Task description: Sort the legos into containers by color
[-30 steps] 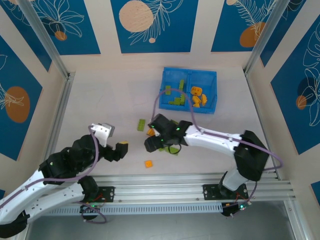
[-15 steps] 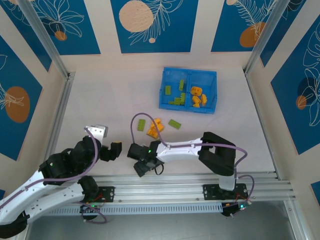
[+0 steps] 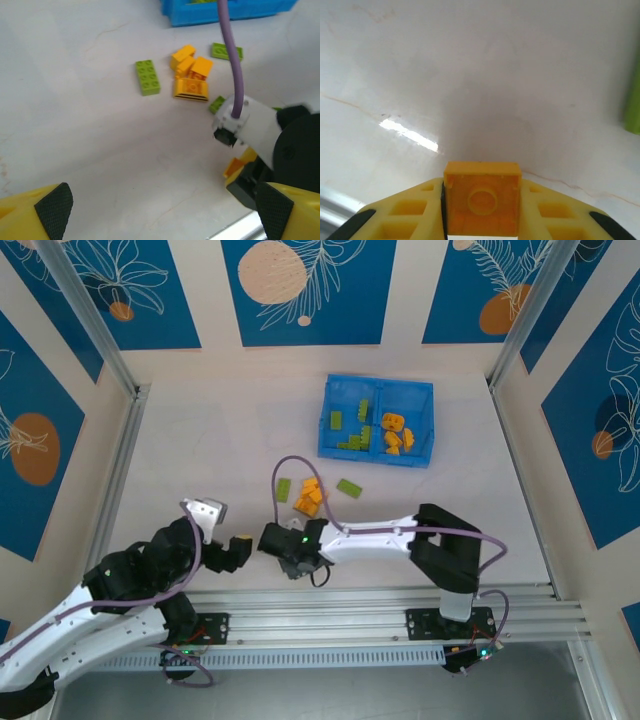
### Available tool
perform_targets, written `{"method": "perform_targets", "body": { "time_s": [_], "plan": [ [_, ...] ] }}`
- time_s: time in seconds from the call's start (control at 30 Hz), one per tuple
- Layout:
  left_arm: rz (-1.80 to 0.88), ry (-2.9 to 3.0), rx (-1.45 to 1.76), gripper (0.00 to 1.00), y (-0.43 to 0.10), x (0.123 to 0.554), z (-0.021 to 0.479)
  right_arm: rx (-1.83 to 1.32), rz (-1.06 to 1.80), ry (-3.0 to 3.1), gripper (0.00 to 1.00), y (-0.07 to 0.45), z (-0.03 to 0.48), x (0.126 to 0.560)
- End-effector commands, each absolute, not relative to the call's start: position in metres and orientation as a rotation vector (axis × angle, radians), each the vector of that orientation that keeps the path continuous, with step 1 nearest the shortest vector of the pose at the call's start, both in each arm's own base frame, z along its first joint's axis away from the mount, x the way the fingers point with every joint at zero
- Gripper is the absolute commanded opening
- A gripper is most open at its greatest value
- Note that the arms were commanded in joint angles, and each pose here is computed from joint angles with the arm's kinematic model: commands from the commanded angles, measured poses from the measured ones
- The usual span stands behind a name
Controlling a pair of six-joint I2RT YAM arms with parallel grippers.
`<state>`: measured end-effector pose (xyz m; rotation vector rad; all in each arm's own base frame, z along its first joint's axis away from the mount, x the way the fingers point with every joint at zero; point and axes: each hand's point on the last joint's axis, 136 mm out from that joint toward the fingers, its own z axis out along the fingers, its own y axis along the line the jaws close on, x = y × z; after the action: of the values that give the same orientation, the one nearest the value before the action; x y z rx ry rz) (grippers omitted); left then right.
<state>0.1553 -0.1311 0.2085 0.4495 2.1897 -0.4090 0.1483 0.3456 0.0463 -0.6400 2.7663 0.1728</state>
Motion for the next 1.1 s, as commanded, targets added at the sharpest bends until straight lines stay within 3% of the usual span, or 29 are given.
{"method": "perform_targets", "body": {
  "time_s": [0.0,0.2,0.43,0.6,0.8,0.97,1.07],
  "plan": [
    [-0.548,2.131,0.590,0.99,-0.159,0.147,0.216,-0.488,0.285,2.669,0.29,0.334,0.094,0.169],
    [-0.818,1.994,0.812,1.00,-0.208,0.126,0.235,-0.353,0.400,2.526,0.29,0.296,0.157,0.211],
    [-0.965,1.921,0.863,1.00,-0.240,0.124,0.242,-0.072,0.341,2.347,0.29,0.196,0.211,0.325],
    [-0.954,1.971,0.862,1.00,-0.242,0.125,0.231,0.184,0.228,2.357,0.29,0.122,0.199,0.407],
    [-0.909,2.046,0.828,1.00,-0.233,0.126,0.216,0.372,0.212,2.431,0.28,0.081,0.160,0.484],
    [-0.871,2.066,0.819,1.00,-0.228,0.128,0.215,0.463,0.188,2.550,0.28,0.069,0.122,0.521],
    [-0.860,2.063,0.814,1.00,-0.228,0.130,0.217,0.476,0.195,2.581,0.37,0.070,0.115,0.531]
  ]
}}
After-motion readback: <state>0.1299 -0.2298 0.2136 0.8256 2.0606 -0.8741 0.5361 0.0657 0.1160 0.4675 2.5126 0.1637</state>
